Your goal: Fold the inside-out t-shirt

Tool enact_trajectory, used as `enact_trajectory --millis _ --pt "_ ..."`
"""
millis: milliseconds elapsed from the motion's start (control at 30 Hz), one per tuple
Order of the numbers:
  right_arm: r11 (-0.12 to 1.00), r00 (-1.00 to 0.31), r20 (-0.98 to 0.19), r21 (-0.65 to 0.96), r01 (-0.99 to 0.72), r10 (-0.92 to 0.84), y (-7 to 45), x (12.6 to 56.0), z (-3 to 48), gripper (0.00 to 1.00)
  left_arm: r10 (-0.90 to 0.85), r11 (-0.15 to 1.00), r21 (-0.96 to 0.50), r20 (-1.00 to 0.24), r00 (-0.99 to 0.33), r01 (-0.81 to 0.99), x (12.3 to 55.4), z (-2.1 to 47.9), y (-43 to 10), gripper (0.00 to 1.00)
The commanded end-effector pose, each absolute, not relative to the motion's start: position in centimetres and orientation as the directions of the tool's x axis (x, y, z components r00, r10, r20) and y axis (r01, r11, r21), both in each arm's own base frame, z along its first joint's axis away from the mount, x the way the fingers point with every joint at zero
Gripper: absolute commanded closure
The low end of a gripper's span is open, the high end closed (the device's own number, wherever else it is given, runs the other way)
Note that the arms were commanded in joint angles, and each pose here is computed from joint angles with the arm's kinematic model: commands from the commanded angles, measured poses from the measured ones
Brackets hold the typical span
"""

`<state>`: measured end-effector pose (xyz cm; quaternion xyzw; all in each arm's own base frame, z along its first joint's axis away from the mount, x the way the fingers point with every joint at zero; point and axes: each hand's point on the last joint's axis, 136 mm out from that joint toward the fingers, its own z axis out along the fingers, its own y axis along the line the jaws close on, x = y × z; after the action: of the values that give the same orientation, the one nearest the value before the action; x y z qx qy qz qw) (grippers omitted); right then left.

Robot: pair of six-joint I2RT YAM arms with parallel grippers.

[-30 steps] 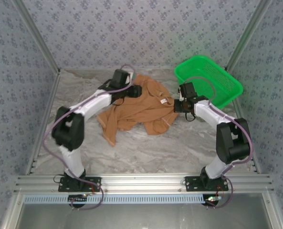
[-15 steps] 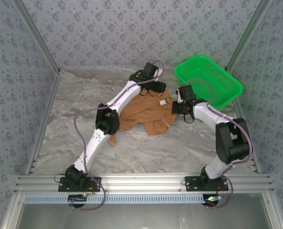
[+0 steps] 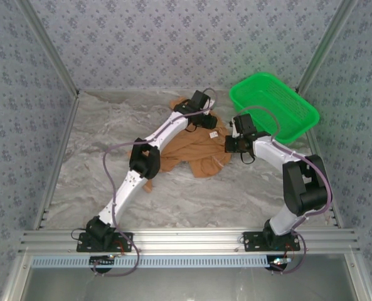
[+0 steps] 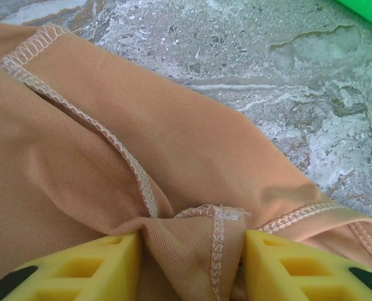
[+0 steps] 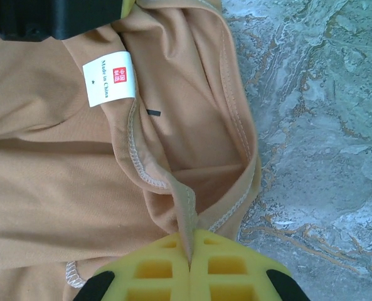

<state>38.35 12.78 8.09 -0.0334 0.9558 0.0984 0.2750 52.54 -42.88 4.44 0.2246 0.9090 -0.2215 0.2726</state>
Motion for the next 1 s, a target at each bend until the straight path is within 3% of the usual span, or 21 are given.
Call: enact_trajectory --millis 0,200,267,400,500,633,767,967 --pt "0.975 -0.837 -0.547 0.185 -0.119 0.001 13.1 38.0 9.0 0.99 0.254 0.797 -0.281 -0.646 -0.719 0.535 53.6 5.4 -43.8 0.58" --pt "0.977 -0.835 -0.549 0.176 -0.121 -0.005 13.0 37.9 9.2 0.99 0.206 0.79 -0.307 -0.682 -0.702 0.53 54.5 6.8 -44.2 0.79" --pt "0.977 -0.835 -0.551 0.176 -0.122 -0.004 13.0 37.8 9.6 0.99 0.16 0.788 -0.33 -0.706 -0.69 0.52 55.4 9.0 -43.9 0.9" --pt "0.985 -0.789 -0.615 0.13 -0.116 -0.012 11.7 39.1 12.6 0.99 0.068 0.77 -0.371 -0.761 -0.645 0.519 56.7 15.8 -42.5 0.98" --pt "0.985 -0.702 -0.712 0.098 -0.144 -0.032 11.2 40.4 17.5 1.0 0.004 0.765 -0.373 -0.811 -0.584 0.524 57.0 23.1 -40.4 1.0" --pt "0.982 -0.5 -0.864 0.039 -0.187 -0.061 11.0 41.2 27.6 1.0 -0.079 0.756 -0.357 -0.882 -0.465 0.548 54.8 35.4 -36.5 1.0" --pt "0.974 -0.242 -0.967 -0.024 -0.226 -0.08 11.0 39.5 38.9 1.0 -0.106 0.782 -0.25 -0.956 -0.273 0.571 49.2 47.7 -31.8 1.0" --pt "0.933 0.064 -0.986 -0.165 -0.319 -0.152 14.0 33.1 50.9 1.0 -0.077 0.82 -0.086 -0.996 -0.041 0.565 38.7 58.9 -27.1 1.0"
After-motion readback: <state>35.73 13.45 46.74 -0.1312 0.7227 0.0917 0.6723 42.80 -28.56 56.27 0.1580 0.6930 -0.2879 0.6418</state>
